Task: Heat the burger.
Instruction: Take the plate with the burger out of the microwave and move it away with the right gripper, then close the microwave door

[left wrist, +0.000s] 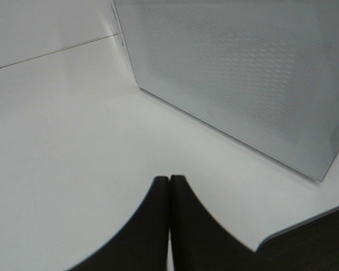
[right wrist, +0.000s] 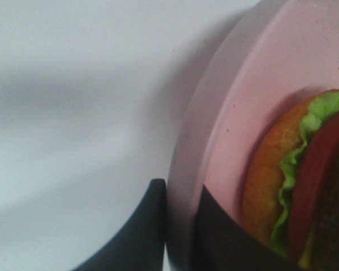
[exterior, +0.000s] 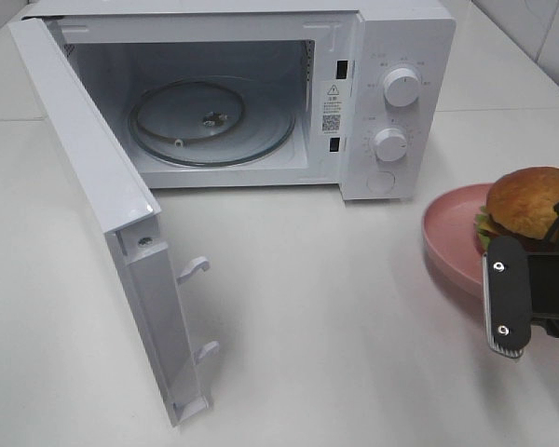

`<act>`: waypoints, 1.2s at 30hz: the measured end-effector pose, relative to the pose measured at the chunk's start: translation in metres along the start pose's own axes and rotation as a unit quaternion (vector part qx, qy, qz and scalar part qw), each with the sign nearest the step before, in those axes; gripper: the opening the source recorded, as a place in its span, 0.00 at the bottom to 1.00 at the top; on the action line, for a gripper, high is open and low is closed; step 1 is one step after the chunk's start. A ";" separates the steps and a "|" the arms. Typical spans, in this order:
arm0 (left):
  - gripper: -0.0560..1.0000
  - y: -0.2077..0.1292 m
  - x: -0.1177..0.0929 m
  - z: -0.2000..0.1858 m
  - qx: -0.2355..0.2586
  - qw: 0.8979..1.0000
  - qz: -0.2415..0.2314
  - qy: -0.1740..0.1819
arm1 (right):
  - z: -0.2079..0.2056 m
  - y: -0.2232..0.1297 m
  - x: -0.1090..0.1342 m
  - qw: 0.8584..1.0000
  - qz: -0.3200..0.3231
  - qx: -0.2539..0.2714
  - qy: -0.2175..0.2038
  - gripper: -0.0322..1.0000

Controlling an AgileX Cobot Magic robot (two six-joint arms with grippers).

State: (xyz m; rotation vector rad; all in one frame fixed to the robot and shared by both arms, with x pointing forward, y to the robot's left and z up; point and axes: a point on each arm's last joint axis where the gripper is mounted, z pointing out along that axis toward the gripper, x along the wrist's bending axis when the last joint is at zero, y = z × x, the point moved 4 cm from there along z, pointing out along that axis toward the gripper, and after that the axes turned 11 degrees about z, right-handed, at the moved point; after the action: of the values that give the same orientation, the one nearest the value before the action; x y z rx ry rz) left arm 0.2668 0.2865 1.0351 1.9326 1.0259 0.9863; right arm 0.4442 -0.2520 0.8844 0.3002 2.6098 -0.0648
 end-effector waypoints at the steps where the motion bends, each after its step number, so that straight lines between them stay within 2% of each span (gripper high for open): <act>1: 0.05 0.000 0.000 0.000 0.000 1.000 0.000 0.000 | 0.005 -0.007 0.000 1.000 0.016 0.015 0.009 0.10; 6: 0.05 0.000 0.000 0.000 0.000 1.000 0.000 0.000 | 0.014 -0.011 -0.002 0.998 0.047 0.030 0.021 0.10; 12: 0.05 0.000 0.000 0.000 0.000 1.000 0.000 0.000 | 0.031 0.000 -0.017 0.995 0.093 0.033 0.030 0.10; 21: 0.05 0.000 0.000 0.000 0.000 1.000 0.000 0.000 | 0.051 0.009 -0.020 0.991 0.123 0.040 0.045 0.11; 29: 0.05 0.000 0.000 0.000 0.000 1.000 0.000 0.000 | 0.052 0.013 -0.025 0.990 0.134 0.032 0.041 0.17; 33: 0.05 0.000 0.000 0.000 0.000 1.000 0.000 0.000 | 0.051 0.020 -0.037 0.988 0.152 0.022 0.027 0.25; 36: 0.05 0.000 0.000 0.000 0.000 1.000 0.000 0.000 | 0.051 0.020 -0.039 0.987 0.157 0.021 0.025 0.27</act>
State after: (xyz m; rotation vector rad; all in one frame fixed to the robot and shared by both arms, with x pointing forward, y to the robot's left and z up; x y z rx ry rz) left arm 0.2668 0.2865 1.0351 1.9326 1.0259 0.9863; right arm 0.5061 -0.2450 0.8590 0.7330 2.5796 -0.0034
